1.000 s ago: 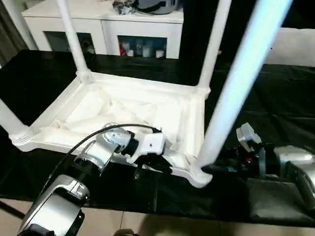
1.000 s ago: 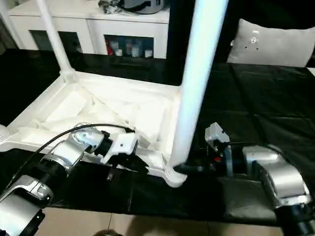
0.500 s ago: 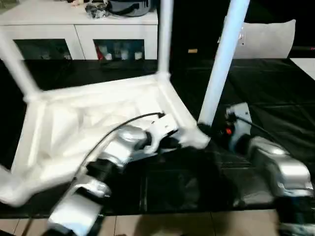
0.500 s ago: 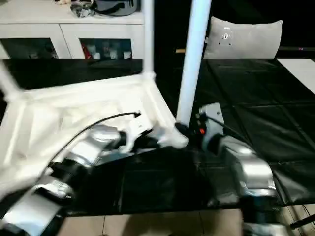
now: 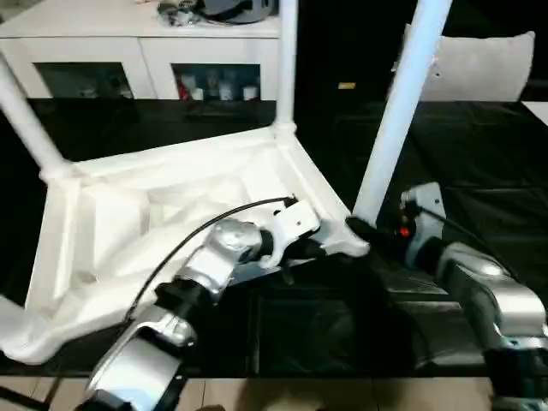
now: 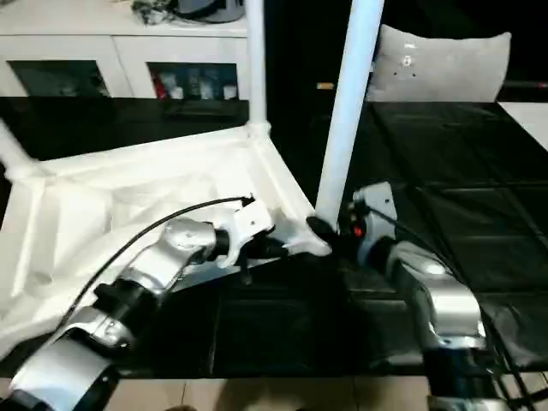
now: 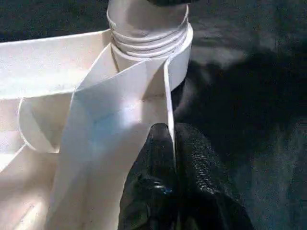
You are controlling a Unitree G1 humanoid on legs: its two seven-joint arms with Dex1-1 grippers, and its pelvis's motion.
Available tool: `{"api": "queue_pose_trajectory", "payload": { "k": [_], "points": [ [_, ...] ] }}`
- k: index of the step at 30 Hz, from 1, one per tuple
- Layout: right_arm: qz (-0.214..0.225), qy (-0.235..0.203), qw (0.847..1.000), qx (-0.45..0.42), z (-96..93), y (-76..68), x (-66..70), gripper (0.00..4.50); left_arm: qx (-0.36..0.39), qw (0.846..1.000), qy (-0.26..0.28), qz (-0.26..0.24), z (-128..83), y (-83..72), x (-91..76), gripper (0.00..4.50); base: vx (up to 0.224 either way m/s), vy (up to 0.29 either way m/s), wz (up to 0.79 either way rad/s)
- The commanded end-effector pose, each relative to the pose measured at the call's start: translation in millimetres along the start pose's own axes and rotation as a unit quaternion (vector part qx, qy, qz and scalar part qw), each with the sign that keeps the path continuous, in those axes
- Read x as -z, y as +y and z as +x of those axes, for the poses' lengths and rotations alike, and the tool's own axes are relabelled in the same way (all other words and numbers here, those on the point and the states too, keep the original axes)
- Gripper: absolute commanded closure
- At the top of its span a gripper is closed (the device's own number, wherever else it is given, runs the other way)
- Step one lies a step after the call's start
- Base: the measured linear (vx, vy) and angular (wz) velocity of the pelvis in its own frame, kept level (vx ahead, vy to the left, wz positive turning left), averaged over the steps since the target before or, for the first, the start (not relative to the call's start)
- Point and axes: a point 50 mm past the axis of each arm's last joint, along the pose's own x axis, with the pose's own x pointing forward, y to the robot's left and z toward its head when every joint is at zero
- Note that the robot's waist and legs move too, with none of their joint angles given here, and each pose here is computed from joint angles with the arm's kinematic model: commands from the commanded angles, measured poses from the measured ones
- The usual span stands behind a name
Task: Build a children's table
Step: Rotate leg to tighten
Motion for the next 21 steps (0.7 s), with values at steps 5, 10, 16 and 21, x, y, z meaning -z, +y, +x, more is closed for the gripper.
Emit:
{"api": "queue_pose_trajectory", "payload": {
  "k": [5, 10, 16, 21],
  "points": [
    [-0.090, 0.028, 0.985, -0.144, -17.0, 9.5, -4.4, 0.67, 0.122, 0.988, -0.001, 0.091, -11.0, -11.0, -5.5, 4.50, 0.000, 0.000, 0.00],
    [-0.101, 0.039, 0.967, -0.229, -24.6, 15.6, -4.9, 1.01, 0.173, 0.978, 0.019, 0.118, -18.5, -13.1, -0.9, 4.50, 0.000, 0.000, 0.00],
    [-0.094, 0.056, 0.950, -0.293, -28.9, 19.6, -3.9, 1.42, 0.230, 0.963, 0.035, 0.135, -26.1, -17.5, 2.1, 4.50, 0.000, 0.000, 0.00],
    [-0.091, 0.092, 0.933, -0.337, -30.9, 24.1, 4.5, 1.87, 0.241, 0.959, 0.044, 0.142, -29.1, -16.7, 4.4, 4.50, 0.000, 0.000, 0.00]
  ]
}}
